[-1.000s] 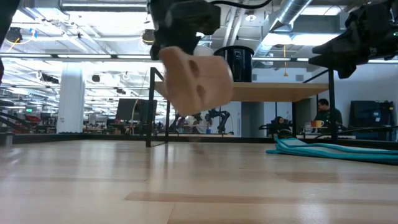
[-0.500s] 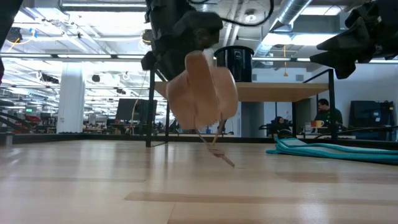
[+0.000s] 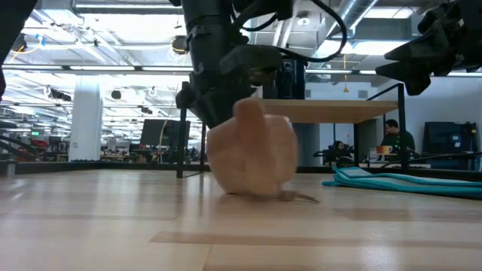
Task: Stack small to large cups/mugs on shelf
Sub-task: Put the brown wooden mug on the shelf
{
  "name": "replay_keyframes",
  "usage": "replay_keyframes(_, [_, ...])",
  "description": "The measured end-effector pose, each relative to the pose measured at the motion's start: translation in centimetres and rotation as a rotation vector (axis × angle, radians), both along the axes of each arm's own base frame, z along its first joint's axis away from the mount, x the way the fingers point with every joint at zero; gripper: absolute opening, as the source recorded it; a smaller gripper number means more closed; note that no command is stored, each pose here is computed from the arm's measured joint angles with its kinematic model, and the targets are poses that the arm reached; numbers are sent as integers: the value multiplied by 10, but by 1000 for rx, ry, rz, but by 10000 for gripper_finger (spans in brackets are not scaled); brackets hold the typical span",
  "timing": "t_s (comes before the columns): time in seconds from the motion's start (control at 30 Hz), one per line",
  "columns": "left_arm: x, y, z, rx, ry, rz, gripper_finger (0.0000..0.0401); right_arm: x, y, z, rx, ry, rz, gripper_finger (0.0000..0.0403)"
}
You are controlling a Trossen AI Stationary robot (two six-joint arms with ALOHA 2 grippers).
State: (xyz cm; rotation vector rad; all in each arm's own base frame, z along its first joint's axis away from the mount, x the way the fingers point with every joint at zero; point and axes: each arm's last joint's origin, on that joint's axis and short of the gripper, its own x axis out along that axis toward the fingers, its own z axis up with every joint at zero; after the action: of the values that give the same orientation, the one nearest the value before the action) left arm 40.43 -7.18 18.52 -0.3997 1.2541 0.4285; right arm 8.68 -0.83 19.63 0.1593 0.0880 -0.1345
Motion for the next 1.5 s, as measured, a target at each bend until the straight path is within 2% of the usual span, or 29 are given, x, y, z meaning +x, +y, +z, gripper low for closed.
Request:
replay_keyframes(0.23, [3,-1,-1,-46,-14,-10,37,0,0,0,1,-1,0,235])
replay_keyframes(0.7, [4,-2,-2,-48,-27,-20,72,0,0,0,1,-1,0,235])
replay_keyframes(1.0, [9,-2,5,-44,-70,-55,76,0,0,0,1,0,0,235])
replay_keyframes(1.5, [13,-1,11,-34,-97,-21,76,0,0,0,1,0,2,235])
